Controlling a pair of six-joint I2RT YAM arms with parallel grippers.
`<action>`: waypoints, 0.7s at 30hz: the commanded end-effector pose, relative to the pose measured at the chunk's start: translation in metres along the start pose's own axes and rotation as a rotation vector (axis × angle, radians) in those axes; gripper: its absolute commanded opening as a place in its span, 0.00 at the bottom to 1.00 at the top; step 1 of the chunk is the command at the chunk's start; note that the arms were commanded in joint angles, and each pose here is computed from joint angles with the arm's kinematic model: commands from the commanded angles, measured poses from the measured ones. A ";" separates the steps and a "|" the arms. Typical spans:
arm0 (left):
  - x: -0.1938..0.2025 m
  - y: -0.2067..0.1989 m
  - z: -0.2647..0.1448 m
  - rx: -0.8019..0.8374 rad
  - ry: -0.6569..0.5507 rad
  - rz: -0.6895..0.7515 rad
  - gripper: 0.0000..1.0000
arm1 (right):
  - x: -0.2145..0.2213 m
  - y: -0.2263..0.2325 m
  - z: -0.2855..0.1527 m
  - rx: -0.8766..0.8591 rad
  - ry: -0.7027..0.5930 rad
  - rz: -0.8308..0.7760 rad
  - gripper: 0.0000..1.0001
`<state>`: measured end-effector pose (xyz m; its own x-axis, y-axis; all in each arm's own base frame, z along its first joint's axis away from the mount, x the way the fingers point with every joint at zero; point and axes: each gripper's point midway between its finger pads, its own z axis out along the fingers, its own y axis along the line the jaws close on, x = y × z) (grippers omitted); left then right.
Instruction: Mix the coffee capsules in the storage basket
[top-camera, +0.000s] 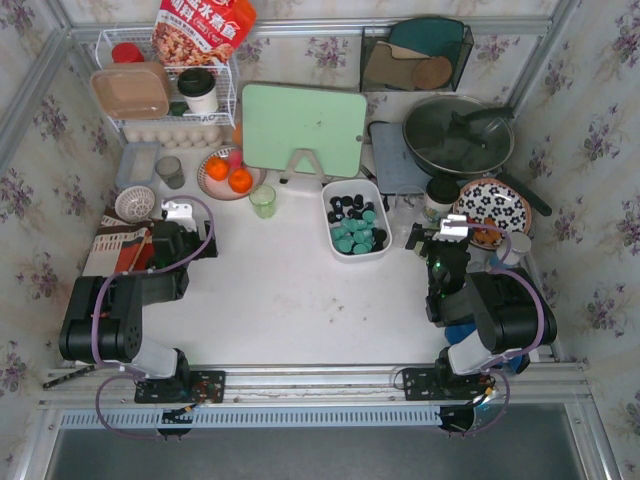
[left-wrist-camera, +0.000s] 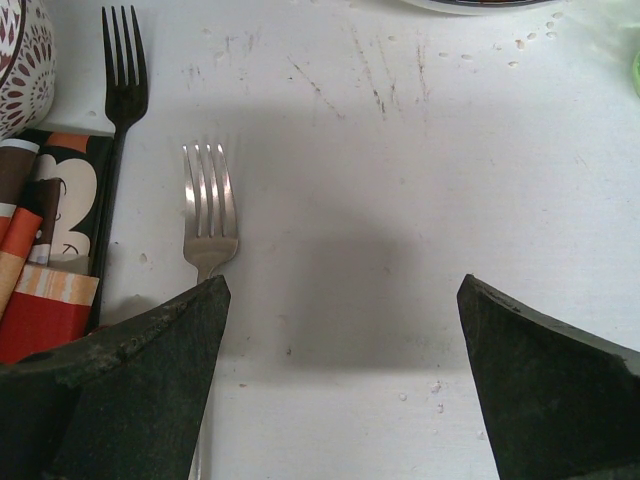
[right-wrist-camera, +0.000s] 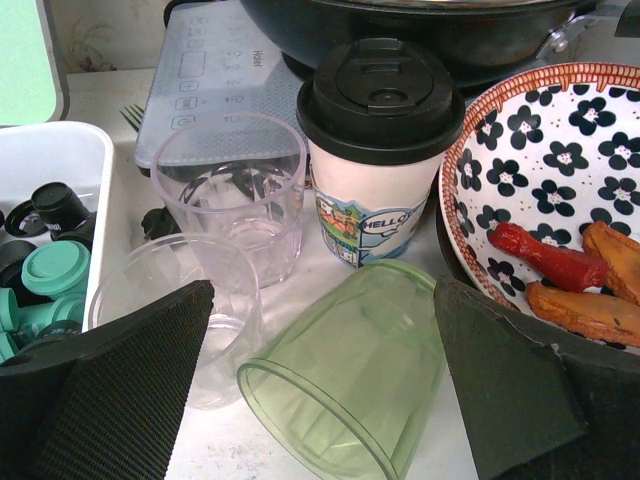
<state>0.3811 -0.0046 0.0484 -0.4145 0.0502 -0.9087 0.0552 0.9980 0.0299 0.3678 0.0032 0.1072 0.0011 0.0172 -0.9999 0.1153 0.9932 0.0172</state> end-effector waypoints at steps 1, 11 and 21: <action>-0.008 -0.001 0.001 0.007 -0.028 0.005 0.99 | -0.006 0.000 0.002 0.006 -0.024 0.012 1.00; -0.008 -0.001 0.001 0.007 -0.027 0.005 0.99 | -0.006 0.000 0.003 0.004 -0.020 0.012 1.00; -0.008 -0.001 0.001 0.006 -0.027 0.005 0.99 | -0.005 0.000 0.003 0.004 -0.020 0.012 1.00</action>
<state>0.3811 -0.0046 0.0484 -0.4145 0.0502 -0.9087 0.0552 0.9980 0.0299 0.3679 0.0030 0.1057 -0.0057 0.0171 -0.9998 0.1162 0.9931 0.0164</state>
